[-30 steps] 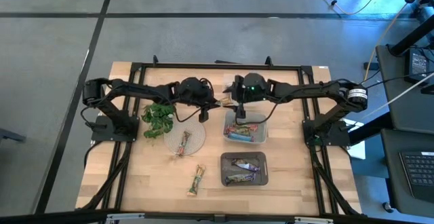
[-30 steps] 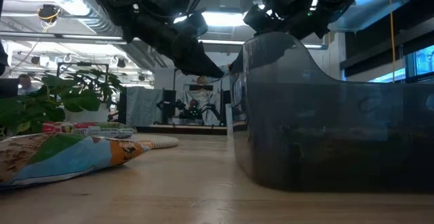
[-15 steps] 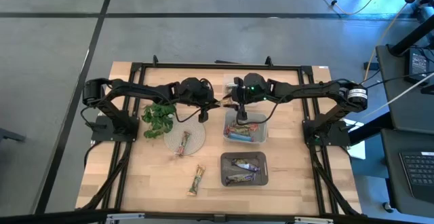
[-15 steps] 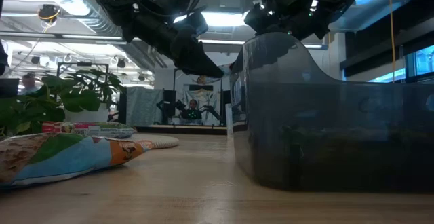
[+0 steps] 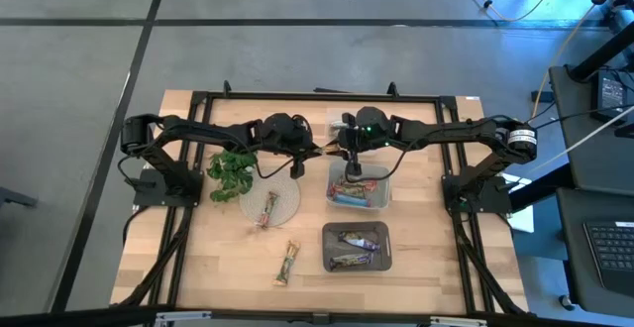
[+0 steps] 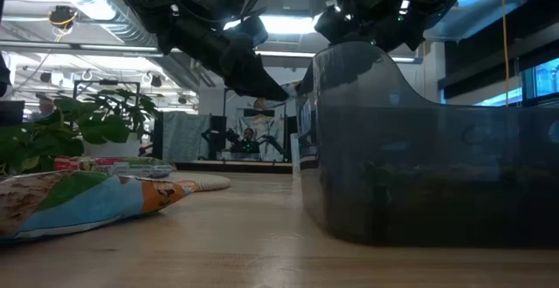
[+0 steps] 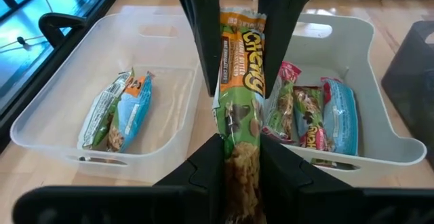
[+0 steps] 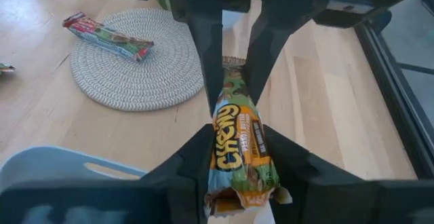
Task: Pick and place Granola Bars by type
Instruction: Put the yellow granola bar into the transparent bin
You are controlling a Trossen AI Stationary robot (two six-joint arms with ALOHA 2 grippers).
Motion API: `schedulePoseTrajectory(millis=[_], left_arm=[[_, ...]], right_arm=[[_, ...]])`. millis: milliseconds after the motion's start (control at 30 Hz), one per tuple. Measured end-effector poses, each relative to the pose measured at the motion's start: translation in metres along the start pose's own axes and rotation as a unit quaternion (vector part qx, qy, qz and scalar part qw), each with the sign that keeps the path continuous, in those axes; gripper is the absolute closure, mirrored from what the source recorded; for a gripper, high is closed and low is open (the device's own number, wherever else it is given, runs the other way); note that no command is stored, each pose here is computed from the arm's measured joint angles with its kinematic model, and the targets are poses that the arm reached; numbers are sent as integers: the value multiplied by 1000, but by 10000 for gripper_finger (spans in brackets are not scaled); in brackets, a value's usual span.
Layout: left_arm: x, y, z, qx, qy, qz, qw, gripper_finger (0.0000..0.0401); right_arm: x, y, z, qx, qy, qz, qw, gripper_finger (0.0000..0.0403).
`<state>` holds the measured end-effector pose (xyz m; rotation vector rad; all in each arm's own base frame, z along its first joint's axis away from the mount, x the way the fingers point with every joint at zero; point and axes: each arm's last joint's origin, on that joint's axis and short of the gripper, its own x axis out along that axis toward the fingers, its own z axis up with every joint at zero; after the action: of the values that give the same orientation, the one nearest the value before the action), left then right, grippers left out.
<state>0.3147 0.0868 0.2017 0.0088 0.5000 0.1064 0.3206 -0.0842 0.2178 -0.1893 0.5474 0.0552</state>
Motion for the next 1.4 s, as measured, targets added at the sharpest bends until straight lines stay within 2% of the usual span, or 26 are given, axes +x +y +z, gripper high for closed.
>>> schedulePoseTrajectory(millis=[267,533,733,833,1067,1300,1400], left_arm=[[0,0,0,1,1,12,1000,299],[0,0,-2,1,10,5,1000,223],[-13,2,-1,25,47,60,997,182],[-22,2,2,17,55,83,995,176],[-35,0,0,-32,88,80,992,180],[-36,-2,-8,-91,125,82,984,180],[-37,-3,-10,-120,133,83,980,178]], right_arm=[[0,-1,-1,1,14,-24,1000,302],[0,-1,-4,4,32,-31,999,305],[-3,-3,-5,3,55,-76,996,300],[-12,-7,-4,5,65,-99,993,302],[-36,-17,-10,38,111,-115,986,302],[-35,-25,-35,90,190,-100,972,303],[-30,-28,-39,100,193,-99,971,304]])
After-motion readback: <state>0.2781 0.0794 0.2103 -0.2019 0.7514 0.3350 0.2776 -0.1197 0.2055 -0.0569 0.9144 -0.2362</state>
